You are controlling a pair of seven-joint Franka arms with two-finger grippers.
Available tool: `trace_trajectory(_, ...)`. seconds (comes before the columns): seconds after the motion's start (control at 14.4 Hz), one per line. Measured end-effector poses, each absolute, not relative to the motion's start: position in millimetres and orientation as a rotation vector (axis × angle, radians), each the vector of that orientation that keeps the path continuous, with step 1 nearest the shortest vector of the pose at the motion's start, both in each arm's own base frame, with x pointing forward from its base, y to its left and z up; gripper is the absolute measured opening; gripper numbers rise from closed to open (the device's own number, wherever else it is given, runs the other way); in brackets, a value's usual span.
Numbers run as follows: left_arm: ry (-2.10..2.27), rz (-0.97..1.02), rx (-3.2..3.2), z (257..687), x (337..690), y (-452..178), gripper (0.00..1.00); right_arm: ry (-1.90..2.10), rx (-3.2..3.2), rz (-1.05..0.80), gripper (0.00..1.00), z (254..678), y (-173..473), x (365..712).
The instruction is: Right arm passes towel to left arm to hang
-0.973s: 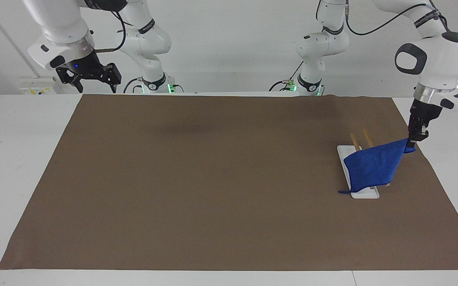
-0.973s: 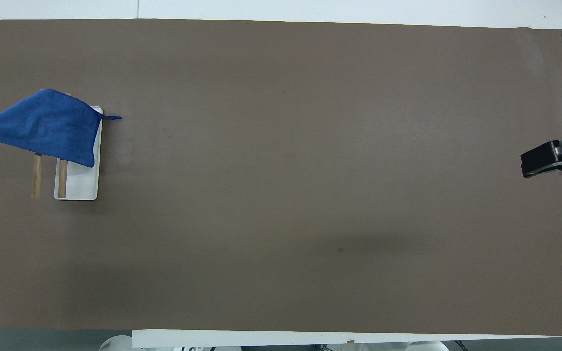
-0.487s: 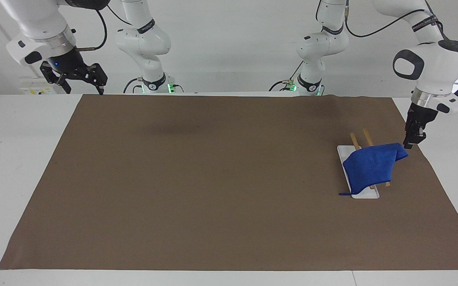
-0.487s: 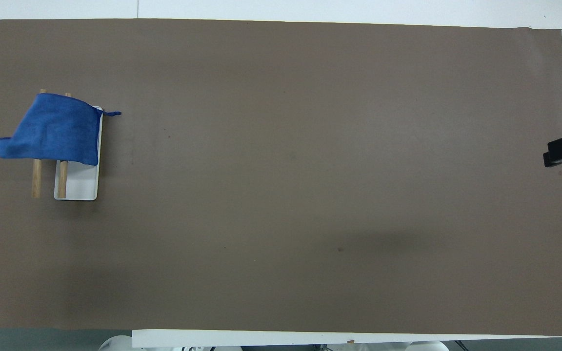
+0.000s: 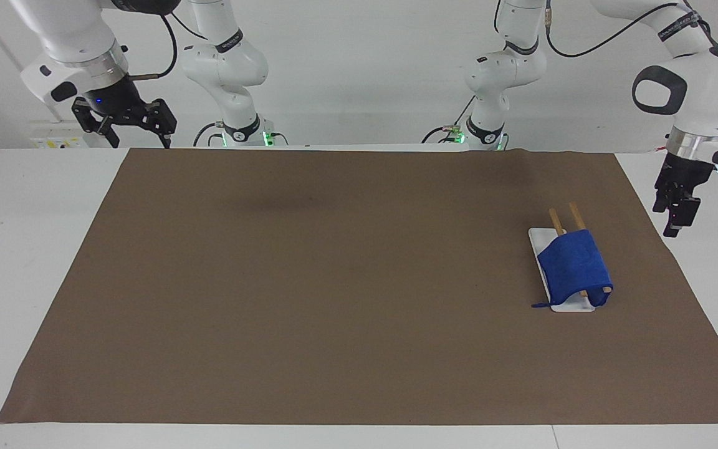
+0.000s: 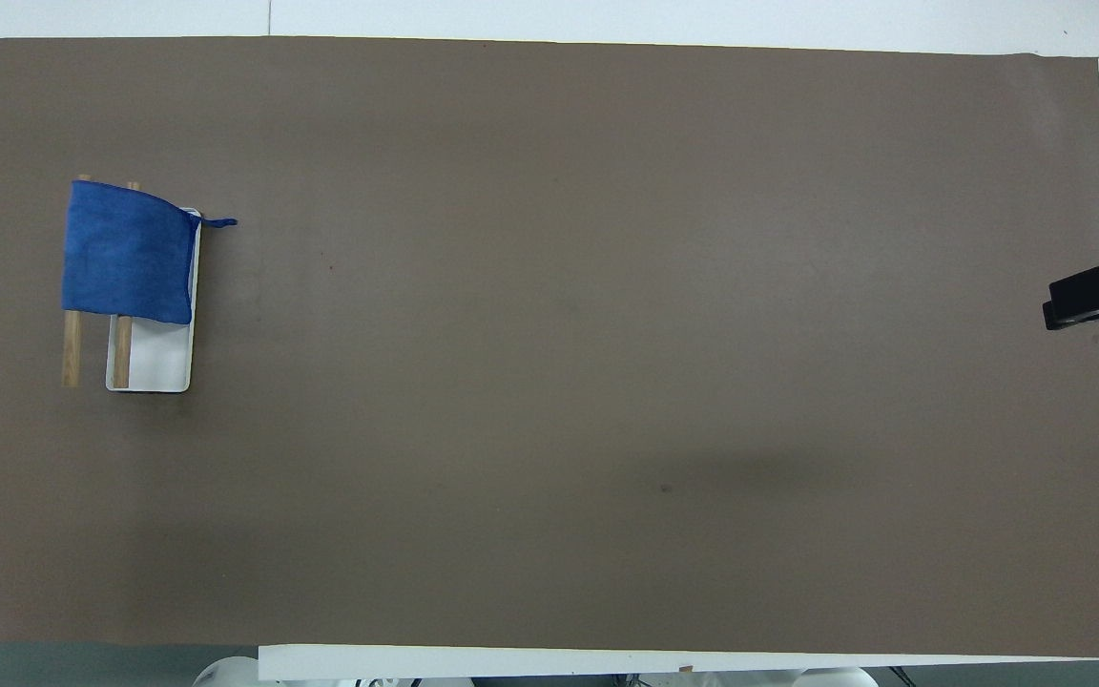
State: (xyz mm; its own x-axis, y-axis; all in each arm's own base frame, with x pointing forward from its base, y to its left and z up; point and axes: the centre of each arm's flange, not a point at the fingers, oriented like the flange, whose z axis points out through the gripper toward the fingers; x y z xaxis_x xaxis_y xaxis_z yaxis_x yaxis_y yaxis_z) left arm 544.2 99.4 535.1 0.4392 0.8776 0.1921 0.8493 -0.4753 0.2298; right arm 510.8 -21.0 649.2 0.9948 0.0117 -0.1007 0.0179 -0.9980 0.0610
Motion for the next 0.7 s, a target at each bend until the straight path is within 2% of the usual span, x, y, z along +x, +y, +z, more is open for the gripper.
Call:
trace_trajectory(0.35,1.185,0.130,2.891,612.5,544.0,35.3,1.00,0.014,3.076,-0.156,1.00,649.0,-24.0,510.6)
trace_trajectory(0.7,0.614,-0.120,3.112,618.2,545.9,-19.8,1.00,0.029,3.078,-0.183,1.00,640.5,-20.5,512.9)
